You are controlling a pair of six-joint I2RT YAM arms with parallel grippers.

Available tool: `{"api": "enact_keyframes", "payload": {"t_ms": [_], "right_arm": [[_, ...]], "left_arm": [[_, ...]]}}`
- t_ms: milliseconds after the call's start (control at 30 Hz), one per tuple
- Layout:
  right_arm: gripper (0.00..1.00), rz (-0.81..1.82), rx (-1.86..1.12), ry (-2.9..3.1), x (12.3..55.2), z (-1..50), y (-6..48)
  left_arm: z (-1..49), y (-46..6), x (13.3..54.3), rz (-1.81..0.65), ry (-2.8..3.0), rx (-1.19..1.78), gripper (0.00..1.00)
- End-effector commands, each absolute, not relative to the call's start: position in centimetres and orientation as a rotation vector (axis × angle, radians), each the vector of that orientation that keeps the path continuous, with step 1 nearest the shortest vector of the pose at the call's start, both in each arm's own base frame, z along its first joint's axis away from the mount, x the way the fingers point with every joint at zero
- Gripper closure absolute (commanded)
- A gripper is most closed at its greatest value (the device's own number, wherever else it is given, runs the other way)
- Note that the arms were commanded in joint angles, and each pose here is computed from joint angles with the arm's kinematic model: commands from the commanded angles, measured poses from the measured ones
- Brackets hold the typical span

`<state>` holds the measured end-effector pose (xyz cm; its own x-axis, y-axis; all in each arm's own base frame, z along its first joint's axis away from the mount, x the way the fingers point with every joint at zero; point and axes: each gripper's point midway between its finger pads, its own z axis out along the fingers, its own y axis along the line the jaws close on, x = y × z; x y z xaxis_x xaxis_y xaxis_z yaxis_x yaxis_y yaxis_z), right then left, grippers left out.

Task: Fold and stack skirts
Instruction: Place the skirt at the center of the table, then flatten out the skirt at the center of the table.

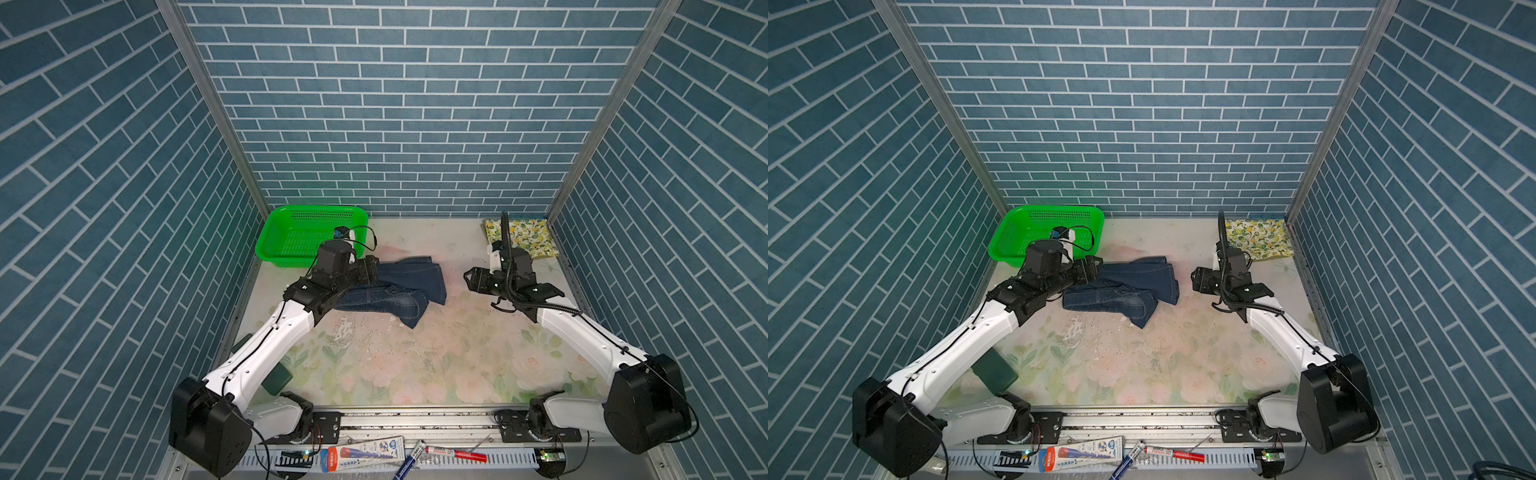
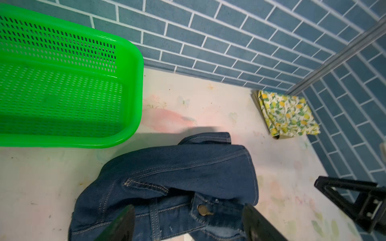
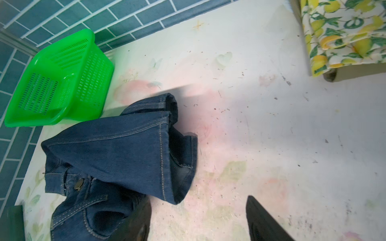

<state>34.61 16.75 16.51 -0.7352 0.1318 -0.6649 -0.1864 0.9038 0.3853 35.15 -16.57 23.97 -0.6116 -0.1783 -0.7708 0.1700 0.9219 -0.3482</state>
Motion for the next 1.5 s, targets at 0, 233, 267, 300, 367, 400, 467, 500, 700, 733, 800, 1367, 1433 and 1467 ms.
{"api": "enact_keyframes", "payload": {"t_ms": [0, 233, 267, 300, 367, 400, 467, 500, 700, 733, 800, 1367, 1433, 1467], "right_arm": [[0.29, 0.571, -0.087, 2.346, 34.1, 15.0, 17.8], [0.25, 0.602, -0.230, 2.334, 33.2, 15.0, 22.2], [0.23, 0.602, -0.267, 2.332, 32.9, 14.8, 23.2], [0.21, 0.583, -0.294, 2.333, 32.7, 14.6, 24.0], [0.19, 0.555, -0.341, 2.324, 32.4, 14.4, 25.3], [0.17, 0.540, -0.365, 2.322, 32.1, 14.3, 26.0], [0.15, 0.514, -0.411, 2.311, 31.4, 14.2, 27.3], [0.14, 0.488, -0.428, 2.307, 31.2, 14.1, 27.7], [0.12, 0.449, -0.497, 2.312, 30.0, 13.1, 30.2], [0.12, 0.440, -0.498, 2.307, 29.8, 13.2, 30.3], [0.12, 0.446, -0.495, 2.298, 29.4, 13.3, 30.5], [0.13, 0.448, -0.610, 2.218, 25.3, 14.9, 33.6], [0.13, 0.445, -0.623, 2.220, 24.8, 14.6, 34.0], [0.13, 0.439, -0.627, 2.225, 24.8, 14.4, 34.1]], "left_arm": [[20.8, -16.6, 33.7, -0.332, 2.281, 0.148, 0.20], [17.1, -13.9, 31.7, -0.048, 2.402, 0.110, 0.21], [16.9, -13.4, 31.3, -0.036, 2.402, 0.083, 0.21], [17.0, -12.8, 31.0, -0.029, 2.399, 0.057, 0.20], [16.9, -11.7, 30.2, 0.000, 2.403, 0.004, 0.19], [16.7, -11.0, 29.8, 0.026, 2.410, -0.027, 0.18], [16.1, -9.8, 29.0, 0.074, 2.428, -0.062, 0.16], [15.8, -9.2, 28.6, 0.097, 2.435, -0.080, 0.16], [13.1, -7.8, 27.6, 0.033, 2.500, -0.201, 0.15], [13.0, -7.8, 27.6, 0.018, 2.502, -0.212, 0.14], [12.6, -8.0, 27.6, -0.002, 2.506, -0.219, 0.14], [9.6, -6.5, 27.5, -0.069, 2.553, -0.373, 0.14], [9.3, -6.4, 27.5, -0.090, 2.554, -0.397, 0.14], [9.3, -6.3, 27.7, -0.106, 2.549, -0.413, 0.14]]}}
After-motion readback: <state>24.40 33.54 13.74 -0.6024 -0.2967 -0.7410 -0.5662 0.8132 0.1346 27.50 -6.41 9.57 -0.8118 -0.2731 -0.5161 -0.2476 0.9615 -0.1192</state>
